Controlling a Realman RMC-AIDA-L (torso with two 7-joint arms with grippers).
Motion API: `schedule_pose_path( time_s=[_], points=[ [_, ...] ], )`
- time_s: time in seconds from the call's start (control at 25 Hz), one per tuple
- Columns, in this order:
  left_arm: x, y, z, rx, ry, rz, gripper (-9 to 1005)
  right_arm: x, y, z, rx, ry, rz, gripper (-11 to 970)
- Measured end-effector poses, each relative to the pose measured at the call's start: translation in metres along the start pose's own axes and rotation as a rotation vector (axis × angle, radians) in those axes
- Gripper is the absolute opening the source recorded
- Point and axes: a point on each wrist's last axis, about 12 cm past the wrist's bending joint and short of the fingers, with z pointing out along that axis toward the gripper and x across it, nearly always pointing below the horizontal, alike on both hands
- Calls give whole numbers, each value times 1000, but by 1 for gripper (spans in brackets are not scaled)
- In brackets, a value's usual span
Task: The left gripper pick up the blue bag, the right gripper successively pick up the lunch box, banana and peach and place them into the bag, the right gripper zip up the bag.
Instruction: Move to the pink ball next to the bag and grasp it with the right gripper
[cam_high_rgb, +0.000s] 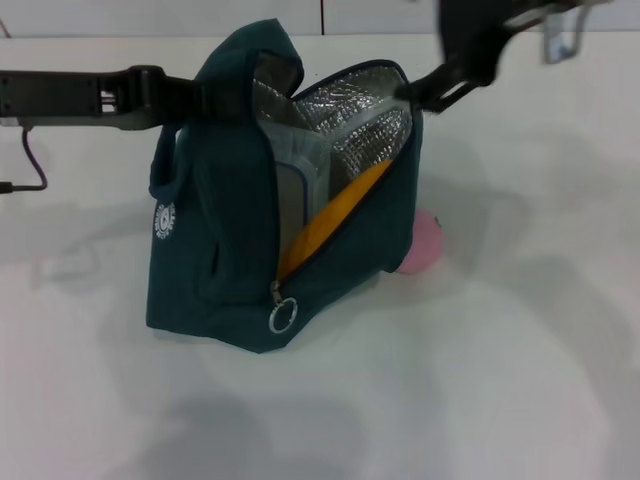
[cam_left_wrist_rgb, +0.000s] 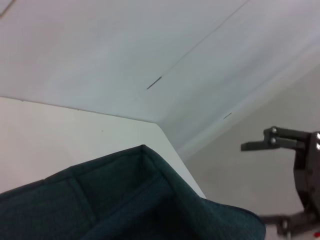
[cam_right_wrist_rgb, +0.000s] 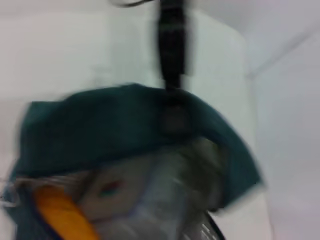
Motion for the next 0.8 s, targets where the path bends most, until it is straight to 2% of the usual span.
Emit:
schedule_pose_path(
  time_s=[0.12,0.24,0.36,0.48,0.64,0.8],
  points=[
    [1,0,-1,-1,-2,-2,43,30,-4,-11,20,-5,173,860],
    [0,0,-1,1,-5,0,43,66,0,-15,14,15,345,870],
    [-1,0,-1,1,-9,0,43,96,7,-10,-15,50,488,866],
    [-1,1,-3,0,-24,-3,43,125,18,5,-92,74,612,863],
    [0,3,-6,16,-54,-10,43,146,30,25,-170,80,665,858],
    [1,5,-4,30,-55,-19,43,150,34,37,-189,83,663,854]
  ],
)
